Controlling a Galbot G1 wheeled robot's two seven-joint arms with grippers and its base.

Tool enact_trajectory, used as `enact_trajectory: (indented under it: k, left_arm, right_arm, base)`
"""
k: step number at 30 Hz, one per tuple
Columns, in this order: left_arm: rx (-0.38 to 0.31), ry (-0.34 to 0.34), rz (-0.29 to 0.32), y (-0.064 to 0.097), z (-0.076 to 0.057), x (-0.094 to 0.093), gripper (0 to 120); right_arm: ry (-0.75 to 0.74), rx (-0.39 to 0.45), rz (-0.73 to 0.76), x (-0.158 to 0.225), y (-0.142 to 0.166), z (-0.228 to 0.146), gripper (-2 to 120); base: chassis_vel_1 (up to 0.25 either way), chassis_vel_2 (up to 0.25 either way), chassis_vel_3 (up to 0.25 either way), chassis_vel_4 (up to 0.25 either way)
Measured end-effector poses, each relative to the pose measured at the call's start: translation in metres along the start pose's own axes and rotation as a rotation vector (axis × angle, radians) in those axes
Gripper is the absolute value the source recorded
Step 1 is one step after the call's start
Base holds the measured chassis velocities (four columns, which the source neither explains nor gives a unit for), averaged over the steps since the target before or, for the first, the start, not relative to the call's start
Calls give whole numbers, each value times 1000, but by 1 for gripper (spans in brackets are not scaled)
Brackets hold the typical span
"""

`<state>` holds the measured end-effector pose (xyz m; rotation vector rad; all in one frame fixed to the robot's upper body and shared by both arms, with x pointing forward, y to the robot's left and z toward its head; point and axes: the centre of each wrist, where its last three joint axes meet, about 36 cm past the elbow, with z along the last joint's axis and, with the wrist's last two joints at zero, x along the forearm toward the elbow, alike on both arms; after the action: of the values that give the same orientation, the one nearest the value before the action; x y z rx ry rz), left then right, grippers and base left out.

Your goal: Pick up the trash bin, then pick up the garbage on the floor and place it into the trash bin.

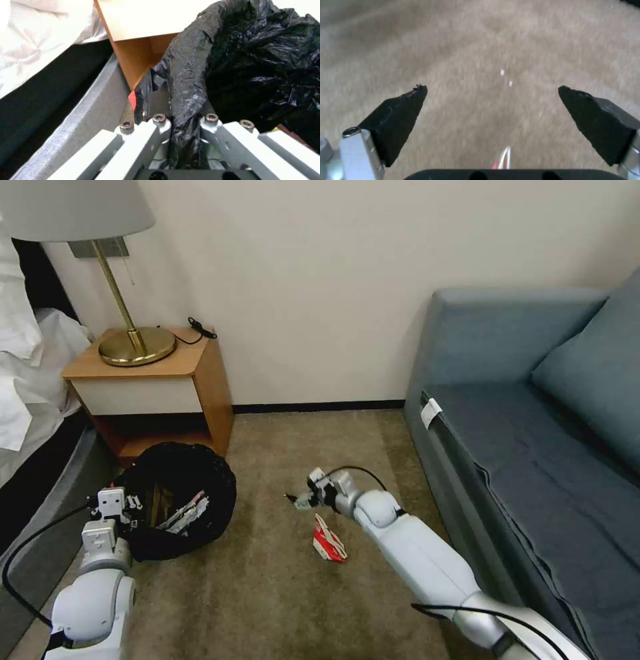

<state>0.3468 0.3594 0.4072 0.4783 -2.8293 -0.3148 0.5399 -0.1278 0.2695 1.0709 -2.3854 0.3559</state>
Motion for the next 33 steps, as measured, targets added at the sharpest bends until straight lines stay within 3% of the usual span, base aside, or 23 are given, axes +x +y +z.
enact_trajectory:
  k: [14,23,33]
  left_arm:
    - [8,11,14,-2,6,1,4]
    - [13,6,24,-7,10,3,4]
    - [10,7,20,-5,11,3,4]
  right_arm:
    - [129,-30,25,3,11,67,100]
    - [156,-64,19,-5,16,73,99]
    - [142,-101,-11,-3,14,81,62]
  base:
    - [0,0,0,0]
    - [0,0,0,0]
    - [0,0,0,0]
